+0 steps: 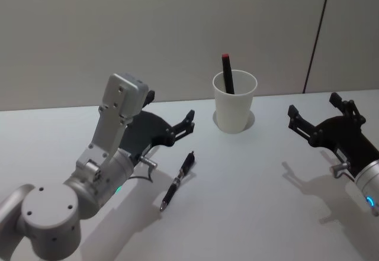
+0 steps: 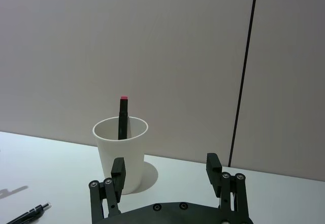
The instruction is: Place the pen into the pen holder.
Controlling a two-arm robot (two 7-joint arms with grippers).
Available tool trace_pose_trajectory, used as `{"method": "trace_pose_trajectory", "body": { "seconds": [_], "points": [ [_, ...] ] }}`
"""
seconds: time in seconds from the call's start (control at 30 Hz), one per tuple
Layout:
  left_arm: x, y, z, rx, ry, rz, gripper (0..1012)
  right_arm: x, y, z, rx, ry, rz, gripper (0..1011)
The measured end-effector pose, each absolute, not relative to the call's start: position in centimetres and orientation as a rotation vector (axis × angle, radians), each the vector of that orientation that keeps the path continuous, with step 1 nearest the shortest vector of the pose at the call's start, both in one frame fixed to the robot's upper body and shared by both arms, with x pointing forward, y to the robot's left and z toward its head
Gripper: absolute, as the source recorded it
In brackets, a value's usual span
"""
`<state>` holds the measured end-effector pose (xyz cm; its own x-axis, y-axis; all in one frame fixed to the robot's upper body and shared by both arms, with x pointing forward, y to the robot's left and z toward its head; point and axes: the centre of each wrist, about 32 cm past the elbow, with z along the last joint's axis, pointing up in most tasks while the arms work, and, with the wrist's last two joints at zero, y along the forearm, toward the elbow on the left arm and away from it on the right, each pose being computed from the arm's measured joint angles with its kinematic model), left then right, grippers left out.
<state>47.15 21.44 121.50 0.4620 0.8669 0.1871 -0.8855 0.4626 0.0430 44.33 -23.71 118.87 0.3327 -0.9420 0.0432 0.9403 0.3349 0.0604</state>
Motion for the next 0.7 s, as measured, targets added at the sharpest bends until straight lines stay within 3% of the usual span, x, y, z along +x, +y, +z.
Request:
{"method": "trace_pose_trajectory", "body": {
  "seconds": [0.7],
  "points": [
    [43.1,22.0,122.5,0.294,0.033,1.086,1001,44.3,-23.7,118.9,0.026,-0.075,-1.23,1001]
  ]
}}
